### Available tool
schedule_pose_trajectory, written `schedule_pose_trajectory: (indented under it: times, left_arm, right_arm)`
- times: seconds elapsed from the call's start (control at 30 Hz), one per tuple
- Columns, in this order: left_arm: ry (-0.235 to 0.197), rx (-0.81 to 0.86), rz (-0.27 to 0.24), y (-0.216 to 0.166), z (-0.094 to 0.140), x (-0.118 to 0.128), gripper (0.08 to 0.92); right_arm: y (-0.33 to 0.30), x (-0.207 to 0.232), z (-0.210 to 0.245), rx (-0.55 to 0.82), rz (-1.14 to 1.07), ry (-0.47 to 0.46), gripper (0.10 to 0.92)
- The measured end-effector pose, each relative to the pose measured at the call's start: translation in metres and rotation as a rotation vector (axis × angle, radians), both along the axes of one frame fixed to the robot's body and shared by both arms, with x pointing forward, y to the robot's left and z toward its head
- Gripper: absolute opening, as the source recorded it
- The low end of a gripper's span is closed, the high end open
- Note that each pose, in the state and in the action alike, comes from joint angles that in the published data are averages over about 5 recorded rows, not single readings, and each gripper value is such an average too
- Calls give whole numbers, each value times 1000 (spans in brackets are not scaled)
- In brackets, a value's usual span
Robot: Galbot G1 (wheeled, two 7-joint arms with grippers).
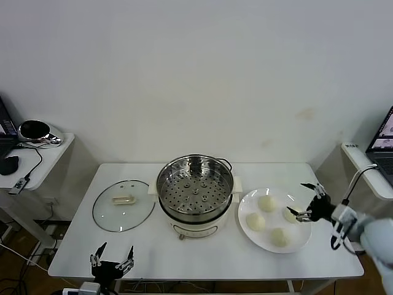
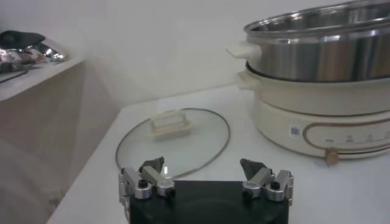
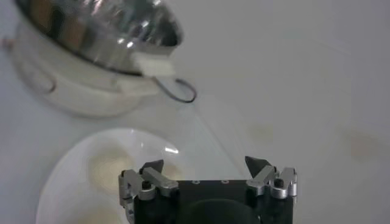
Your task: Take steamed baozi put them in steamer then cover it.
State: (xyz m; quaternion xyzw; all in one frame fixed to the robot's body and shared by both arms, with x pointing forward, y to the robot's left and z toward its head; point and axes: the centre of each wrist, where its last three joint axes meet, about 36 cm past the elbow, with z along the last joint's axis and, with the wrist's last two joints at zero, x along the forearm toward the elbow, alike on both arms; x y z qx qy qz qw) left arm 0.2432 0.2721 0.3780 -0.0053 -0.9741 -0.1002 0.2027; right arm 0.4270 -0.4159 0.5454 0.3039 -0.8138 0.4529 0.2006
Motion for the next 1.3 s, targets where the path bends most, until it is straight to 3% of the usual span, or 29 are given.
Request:
schedule_pose_trajectory:
  times: [0.23, 0.7, 1.07, 1.3]
  left_arm:
    - [-7, 7, 6, -3, 0, -4, 823]
    - [13, 20, 26, 0, -4, -13, 823]
    - [7, 14, 18, -3, 0, -15, 823]
    - [9, 16, 18, -3, 0, -15, 823]
  right_arm:
    - [7, 59, 14, -165, 118, 100, 823]
    - [44, 169, -11, -368, 268, 275, 823]
    - [68, 210, -44, -433, 318, 415, 823]
    - [75, 223, -57, -450, 325, 453, 823]
